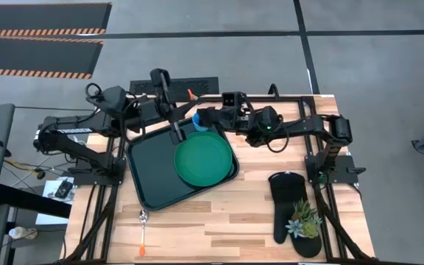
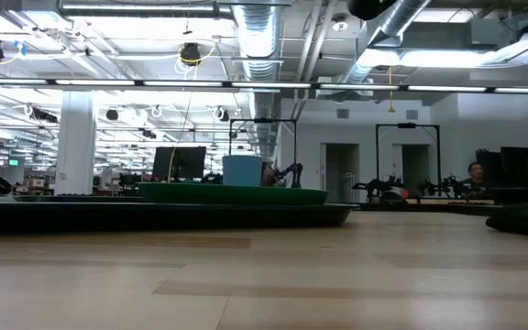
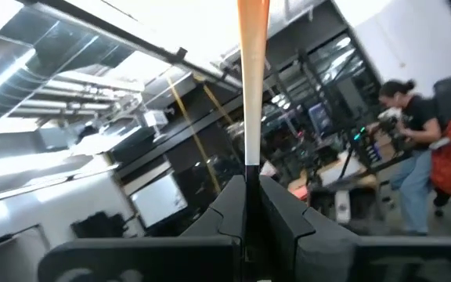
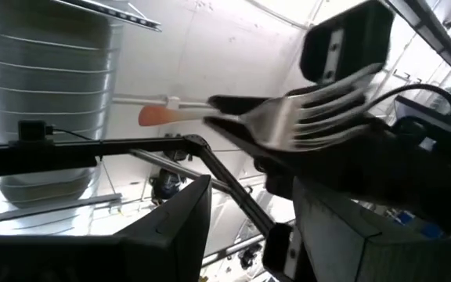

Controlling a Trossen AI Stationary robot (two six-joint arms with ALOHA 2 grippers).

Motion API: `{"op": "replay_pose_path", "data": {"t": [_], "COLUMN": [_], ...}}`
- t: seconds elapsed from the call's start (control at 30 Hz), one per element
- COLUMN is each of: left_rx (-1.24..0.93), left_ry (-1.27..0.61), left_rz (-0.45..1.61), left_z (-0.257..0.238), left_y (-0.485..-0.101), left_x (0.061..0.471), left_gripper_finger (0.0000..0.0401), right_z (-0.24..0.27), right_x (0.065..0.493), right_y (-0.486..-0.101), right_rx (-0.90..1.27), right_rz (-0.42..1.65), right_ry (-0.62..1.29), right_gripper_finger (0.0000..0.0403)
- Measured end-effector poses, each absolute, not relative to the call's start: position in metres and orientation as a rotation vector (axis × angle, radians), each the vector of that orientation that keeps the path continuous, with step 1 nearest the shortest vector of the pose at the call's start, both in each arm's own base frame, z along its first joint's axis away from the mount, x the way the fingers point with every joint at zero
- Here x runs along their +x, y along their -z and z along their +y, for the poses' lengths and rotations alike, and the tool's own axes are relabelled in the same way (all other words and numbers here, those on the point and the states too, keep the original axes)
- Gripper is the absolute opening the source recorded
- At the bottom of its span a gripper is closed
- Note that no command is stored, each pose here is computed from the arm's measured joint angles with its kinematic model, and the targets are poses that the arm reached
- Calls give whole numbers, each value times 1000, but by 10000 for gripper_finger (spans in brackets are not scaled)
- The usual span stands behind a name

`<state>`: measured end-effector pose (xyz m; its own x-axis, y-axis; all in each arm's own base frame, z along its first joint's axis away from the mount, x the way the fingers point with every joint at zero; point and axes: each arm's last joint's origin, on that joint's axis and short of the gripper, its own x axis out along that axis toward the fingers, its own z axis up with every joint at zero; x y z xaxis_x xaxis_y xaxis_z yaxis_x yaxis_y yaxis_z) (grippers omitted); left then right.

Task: Pick and place plate/cup/fork/spoon on tray
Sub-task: Put the orange fork on the black tray to the left of the green plate

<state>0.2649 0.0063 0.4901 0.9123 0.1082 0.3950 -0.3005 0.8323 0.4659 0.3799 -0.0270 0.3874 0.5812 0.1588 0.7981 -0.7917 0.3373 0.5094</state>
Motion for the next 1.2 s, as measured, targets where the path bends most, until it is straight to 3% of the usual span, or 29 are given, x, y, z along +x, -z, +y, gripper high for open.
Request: {"op": "replay_pose_path", "data": {"t": [0.5, 0.87, 1.2], "left_rx": [396, 336, 328], "left_ry": [-128, -114, -89], "left_rz": [-406, -408, -410], "left_z": [4, 4, -3], "left_y": [-491, -491, -491], "left_x": [266, 265, 265], "left_gripper_finger": [7, 7, 7], "right_z": [-37, -37, -36], "right_x": [380, 382, 382], "right_y": [-386, -385, -384], "right_rx": [1043, 1020, 1027], "right_rz": [-706, -692, -678], "right_ry": [-676, -662, -660], "right_gripper_finger": [195, 77, 8]}}
